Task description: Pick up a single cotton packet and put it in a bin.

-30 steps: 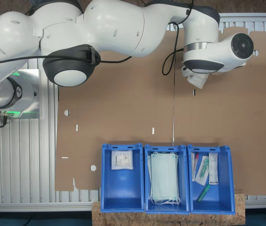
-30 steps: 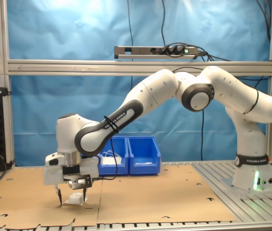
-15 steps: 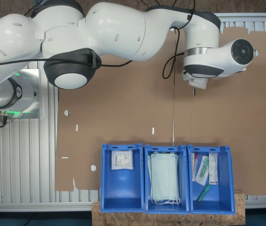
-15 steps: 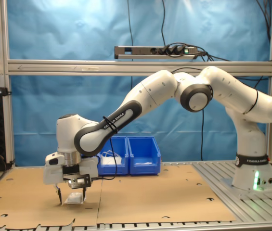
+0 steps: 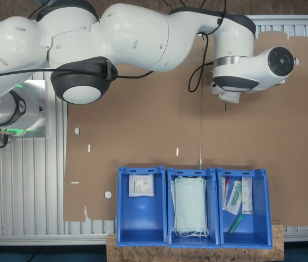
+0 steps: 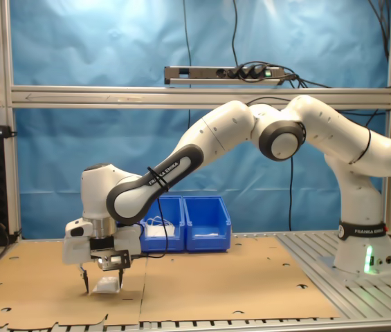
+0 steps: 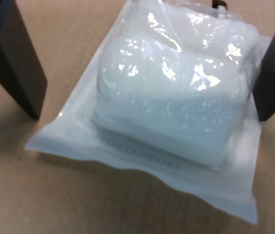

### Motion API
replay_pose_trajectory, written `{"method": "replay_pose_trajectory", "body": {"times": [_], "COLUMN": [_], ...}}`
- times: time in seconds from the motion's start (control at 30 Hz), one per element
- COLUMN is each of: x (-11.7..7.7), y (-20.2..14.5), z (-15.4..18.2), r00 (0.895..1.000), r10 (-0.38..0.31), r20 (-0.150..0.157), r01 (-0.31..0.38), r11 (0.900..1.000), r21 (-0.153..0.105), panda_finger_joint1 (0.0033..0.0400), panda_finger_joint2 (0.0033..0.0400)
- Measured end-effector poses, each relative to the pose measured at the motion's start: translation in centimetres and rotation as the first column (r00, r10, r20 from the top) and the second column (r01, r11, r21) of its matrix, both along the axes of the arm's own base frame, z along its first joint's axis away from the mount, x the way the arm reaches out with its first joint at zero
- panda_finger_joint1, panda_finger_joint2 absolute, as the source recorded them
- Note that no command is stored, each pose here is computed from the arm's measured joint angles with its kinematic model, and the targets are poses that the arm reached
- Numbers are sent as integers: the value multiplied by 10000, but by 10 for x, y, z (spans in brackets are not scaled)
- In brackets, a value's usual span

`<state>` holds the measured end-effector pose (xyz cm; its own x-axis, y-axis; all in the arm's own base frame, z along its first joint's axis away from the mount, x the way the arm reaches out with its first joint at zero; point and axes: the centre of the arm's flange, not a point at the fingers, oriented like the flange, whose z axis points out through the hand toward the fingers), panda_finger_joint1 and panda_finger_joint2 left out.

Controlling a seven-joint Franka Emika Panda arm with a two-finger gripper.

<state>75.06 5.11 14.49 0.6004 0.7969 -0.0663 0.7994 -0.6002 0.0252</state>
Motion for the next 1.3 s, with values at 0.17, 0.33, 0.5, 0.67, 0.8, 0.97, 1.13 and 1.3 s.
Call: {"method": "replay_pose_trajectory", "body": {"times": [0.17, 0.33, 0.5, 0.67, 0.8, 0.97, 1.13, 1.3], "x": [0, 0, 0, 0, 0, 0, 0, 0], "y": [-2, -3, -3, -3, -3, -3, -3, -3], "z": [0, 0, 0, 0, 0, 0, 0, 0], "r00": [10000, 10000, 10000, 10000, 10000, 10000, 10000, 10000], "r10": [-23, -38, -41, -41, -41, -41, -41, -41], "r20": [1, 5, 6, 6, 6, 6, 6, 6], "r01": [23, 38, 41, 41, 41, 41, 41, 41], "r11": [10000, 10000, 10000, 10000, 10000, 10000, 10000, 10000], "r21": [-4, -12, -16, -16, -16, -16, -16, -16], "panda_finger_joint1": [400, 400, 400, 400, 400, 400, 400, 400], "panda_finger_joint2": [400, 400, 400, 400, 400, 400, 400, 400]}}
